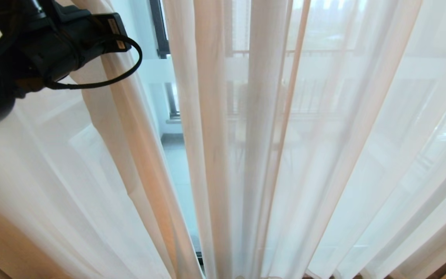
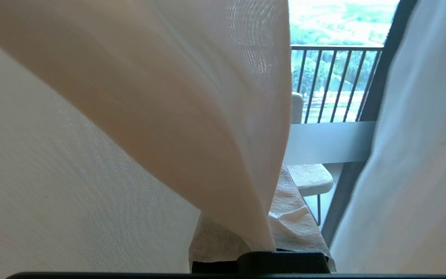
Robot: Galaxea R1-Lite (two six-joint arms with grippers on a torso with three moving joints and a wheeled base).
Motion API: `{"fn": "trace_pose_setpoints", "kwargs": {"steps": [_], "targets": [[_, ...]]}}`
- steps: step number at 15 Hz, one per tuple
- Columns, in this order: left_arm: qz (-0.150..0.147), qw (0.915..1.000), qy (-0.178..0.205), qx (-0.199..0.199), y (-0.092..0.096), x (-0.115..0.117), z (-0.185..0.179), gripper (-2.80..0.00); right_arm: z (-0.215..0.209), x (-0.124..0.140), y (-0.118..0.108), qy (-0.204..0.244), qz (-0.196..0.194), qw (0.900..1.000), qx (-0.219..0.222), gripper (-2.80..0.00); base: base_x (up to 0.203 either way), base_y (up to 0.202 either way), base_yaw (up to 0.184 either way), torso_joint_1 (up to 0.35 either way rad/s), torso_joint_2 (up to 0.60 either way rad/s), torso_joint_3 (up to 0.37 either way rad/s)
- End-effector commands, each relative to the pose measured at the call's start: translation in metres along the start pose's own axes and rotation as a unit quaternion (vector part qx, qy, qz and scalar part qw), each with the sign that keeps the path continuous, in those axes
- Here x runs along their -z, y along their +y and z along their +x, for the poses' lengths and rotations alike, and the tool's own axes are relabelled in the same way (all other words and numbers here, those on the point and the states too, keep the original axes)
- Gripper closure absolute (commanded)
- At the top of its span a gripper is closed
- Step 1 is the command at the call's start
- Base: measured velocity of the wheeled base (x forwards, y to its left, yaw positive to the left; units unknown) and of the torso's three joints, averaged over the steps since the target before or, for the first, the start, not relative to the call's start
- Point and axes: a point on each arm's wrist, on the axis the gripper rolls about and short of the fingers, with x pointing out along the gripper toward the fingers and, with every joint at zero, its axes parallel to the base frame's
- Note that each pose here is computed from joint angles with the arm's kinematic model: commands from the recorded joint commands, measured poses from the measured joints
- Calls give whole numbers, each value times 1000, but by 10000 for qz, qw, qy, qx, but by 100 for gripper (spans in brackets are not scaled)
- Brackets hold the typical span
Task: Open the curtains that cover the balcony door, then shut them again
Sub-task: Close the inner curtains on both sides
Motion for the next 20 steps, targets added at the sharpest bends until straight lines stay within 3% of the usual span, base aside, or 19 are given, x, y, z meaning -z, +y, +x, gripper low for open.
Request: {"fn": "trace_pose_setpoints", "kwargs": {"steps": [1, 20], "targets": [[-9, 10000, -30, -6, 0, -2, -1, 0, 0, 0, 0, 5, -7, 10000, -2, 0, 0, -181, 7, 0, 5, 2], [-14, 10000, -47, 40, -2, -4, -7, 0, 0, 0, 0, 5, 1, 10000, -2, 0, 0, -180, 4, 3, 3, 2]]}}
